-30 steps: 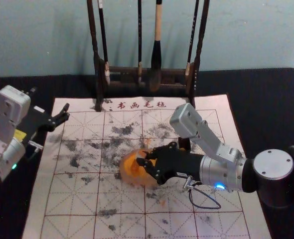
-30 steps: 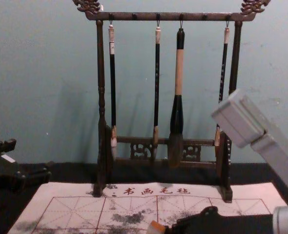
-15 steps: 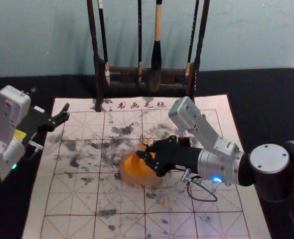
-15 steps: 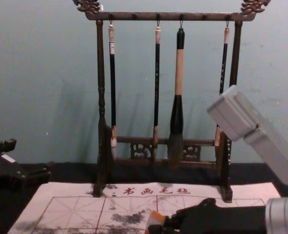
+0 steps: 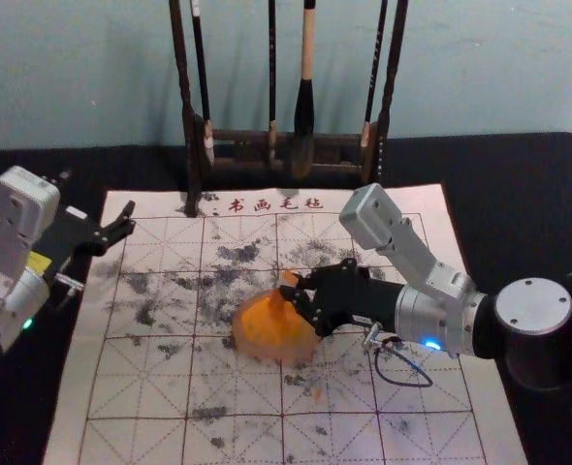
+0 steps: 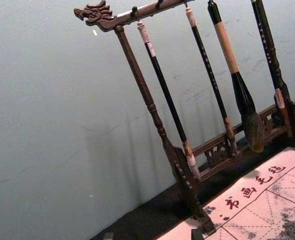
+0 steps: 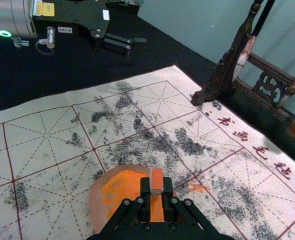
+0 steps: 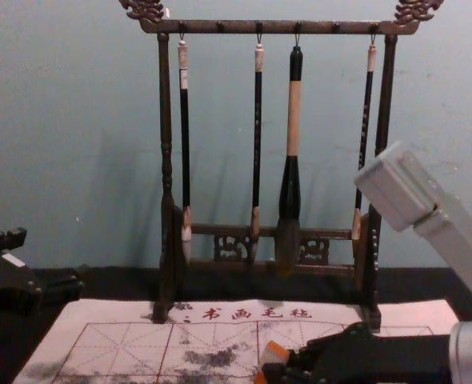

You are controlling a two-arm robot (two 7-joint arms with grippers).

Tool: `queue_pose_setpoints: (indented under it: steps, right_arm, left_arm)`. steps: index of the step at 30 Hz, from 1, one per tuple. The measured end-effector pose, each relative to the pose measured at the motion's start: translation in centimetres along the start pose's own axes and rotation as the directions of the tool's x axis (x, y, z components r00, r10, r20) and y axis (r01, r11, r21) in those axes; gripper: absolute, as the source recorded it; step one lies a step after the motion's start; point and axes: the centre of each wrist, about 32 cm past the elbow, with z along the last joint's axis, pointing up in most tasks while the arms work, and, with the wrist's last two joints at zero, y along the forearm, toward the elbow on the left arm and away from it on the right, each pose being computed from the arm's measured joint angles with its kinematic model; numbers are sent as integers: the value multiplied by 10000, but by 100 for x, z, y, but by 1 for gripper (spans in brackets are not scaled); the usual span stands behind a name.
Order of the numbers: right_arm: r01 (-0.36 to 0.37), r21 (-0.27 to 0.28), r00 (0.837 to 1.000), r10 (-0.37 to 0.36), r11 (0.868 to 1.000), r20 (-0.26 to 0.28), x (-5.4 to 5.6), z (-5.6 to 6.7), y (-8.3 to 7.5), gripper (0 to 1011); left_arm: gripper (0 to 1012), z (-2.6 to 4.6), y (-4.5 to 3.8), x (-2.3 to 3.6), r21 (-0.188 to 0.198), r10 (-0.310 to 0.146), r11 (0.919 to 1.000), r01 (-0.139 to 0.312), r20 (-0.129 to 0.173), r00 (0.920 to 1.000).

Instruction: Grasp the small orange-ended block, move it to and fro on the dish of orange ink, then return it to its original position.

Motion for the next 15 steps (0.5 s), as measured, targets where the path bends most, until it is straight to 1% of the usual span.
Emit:
queue_pose_setpoints:
  steps: [15]
  right_arm:
    - [181,33,9998,-181,9998,-11,15,-11,-71,129]
  left_arm:
    - [1001,0,0,0,0,0,10000,0,0,10000]
